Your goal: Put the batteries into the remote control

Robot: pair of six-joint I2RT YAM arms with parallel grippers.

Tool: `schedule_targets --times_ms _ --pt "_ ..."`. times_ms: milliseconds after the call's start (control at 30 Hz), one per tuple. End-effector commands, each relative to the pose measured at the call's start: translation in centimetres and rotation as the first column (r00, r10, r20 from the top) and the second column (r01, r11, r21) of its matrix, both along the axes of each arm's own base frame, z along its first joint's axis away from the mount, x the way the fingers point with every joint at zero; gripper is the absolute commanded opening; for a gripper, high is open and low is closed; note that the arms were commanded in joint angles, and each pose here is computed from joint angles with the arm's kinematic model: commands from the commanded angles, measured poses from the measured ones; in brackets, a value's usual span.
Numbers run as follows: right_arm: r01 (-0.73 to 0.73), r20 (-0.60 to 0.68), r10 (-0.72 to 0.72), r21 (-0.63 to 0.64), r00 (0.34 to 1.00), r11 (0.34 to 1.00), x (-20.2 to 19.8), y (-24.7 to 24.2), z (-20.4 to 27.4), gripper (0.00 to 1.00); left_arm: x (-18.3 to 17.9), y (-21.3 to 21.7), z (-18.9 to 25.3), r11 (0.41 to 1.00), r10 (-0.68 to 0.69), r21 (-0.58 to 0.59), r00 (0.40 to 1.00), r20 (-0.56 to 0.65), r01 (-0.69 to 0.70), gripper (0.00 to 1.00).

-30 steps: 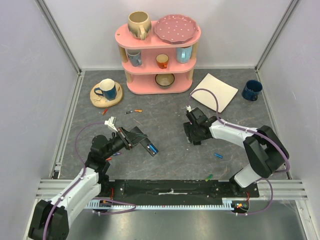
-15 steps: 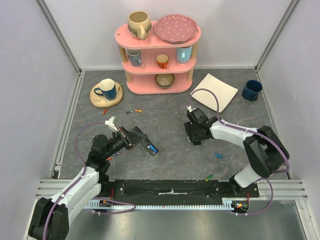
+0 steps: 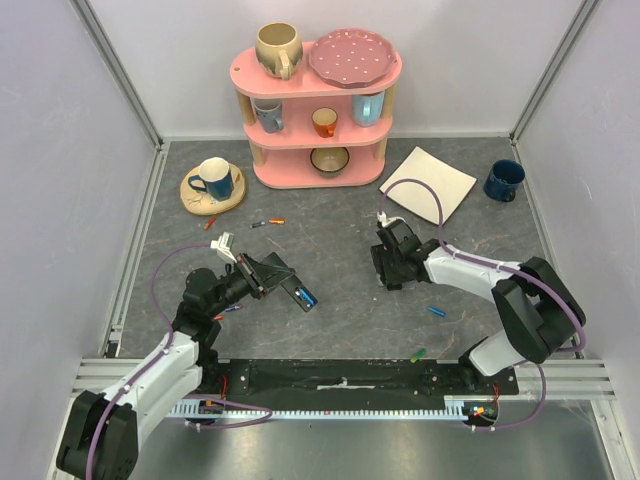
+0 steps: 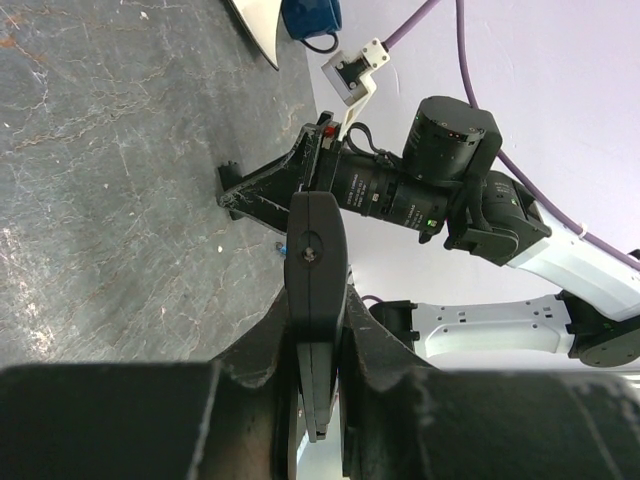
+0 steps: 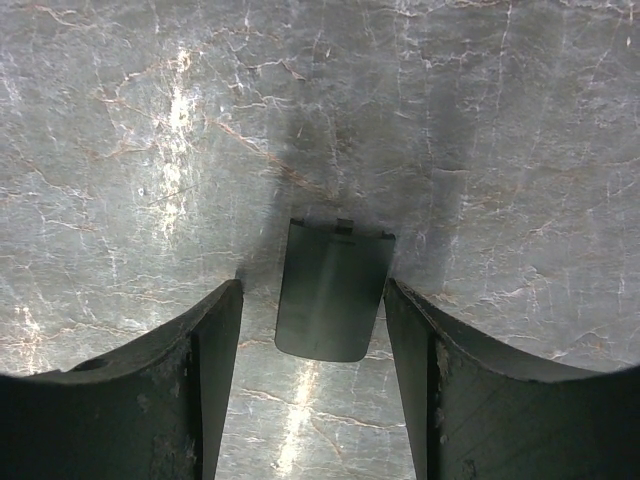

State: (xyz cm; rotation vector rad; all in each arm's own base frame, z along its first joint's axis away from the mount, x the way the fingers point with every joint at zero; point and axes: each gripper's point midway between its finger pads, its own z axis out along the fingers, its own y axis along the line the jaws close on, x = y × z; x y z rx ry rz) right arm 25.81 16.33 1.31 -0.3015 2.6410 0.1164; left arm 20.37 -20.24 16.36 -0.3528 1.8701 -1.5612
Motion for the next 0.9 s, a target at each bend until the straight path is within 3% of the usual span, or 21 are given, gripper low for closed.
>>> schedule_targets --times_ms 0,233,867 --pt "0.032 -0.12 -0.039 -0.056 0.992 0.998 -3.3 -2.1 -2.7 0.67 -0.2 -0.4 1.7 0.999 -0.027 -0.024 0.998 0.065 0.028 0.02" --pt "0.057 -0.121 -0.065 -0.071 0.991 0.996 -3.4 -2.5 -2.8 0.71 -0.1 -0.4 1.5 0.999 -0.028 -0.025 0.998 0.06 0.03 0.02" --pt "0.103 -0.161 -0.122 -0.118 0.979 0.988 -5.5 -3.0 -3.3 0.64 -0.3 -0.6 1.3 0.998 -0.046 -0.032 0.997 0.061 0.048 0.02"
